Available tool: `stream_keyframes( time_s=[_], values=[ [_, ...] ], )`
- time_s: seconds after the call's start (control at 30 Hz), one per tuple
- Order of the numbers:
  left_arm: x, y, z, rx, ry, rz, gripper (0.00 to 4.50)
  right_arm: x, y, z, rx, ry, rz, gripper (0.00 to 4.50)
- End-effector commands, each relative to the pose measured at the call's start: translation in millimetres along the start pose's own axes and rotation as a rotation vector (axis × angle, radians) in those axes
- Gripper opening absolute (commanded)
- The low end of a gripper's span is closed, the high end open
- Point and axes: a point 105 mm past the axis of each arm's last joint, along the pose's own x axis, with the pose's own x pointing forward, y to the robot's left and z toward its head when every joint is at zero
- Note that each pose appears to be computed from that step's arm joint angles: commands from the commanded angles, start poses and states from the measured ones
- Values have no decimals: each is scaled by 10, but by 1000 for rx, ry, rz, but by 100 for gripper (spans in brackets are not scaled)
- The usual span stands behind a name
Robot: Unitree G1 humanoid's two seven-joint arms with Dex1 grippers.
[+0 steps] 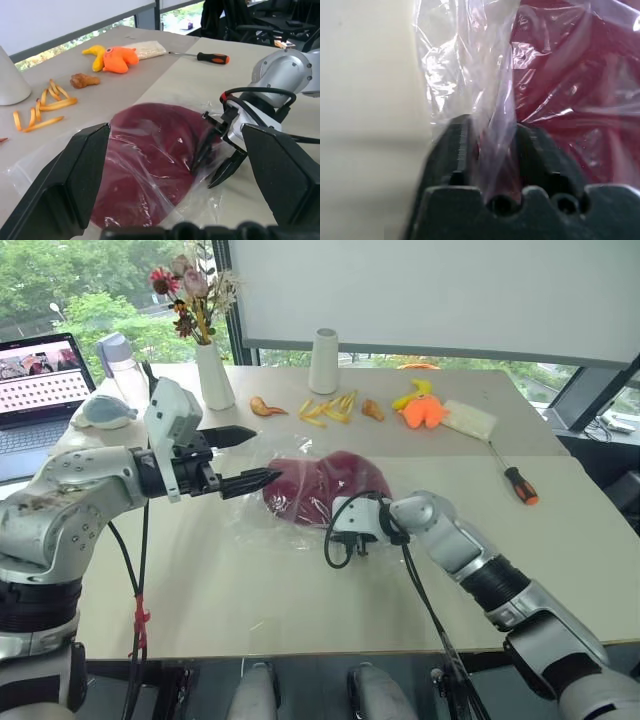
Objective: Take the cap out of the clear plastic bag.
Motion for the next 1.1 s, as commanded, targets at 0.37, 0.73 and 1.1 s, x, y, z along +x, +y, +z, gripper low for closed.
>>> stream_keyframes(
  time_s=[0.37, 0.73, 1.1],
  values=[
    [28, -9, 155, 30, -56, 12, 450, -12, -104, 179, -165, -66, -49, 3],
    [57, 8, 186, 19, -80, 2, 450, -257, 193, 455, -625, -276, 148, 3],
    [92, -40, 171, 6, -97, -10, 450, -347, -444, 232, -979, -142, 5, 3]
  ],
)
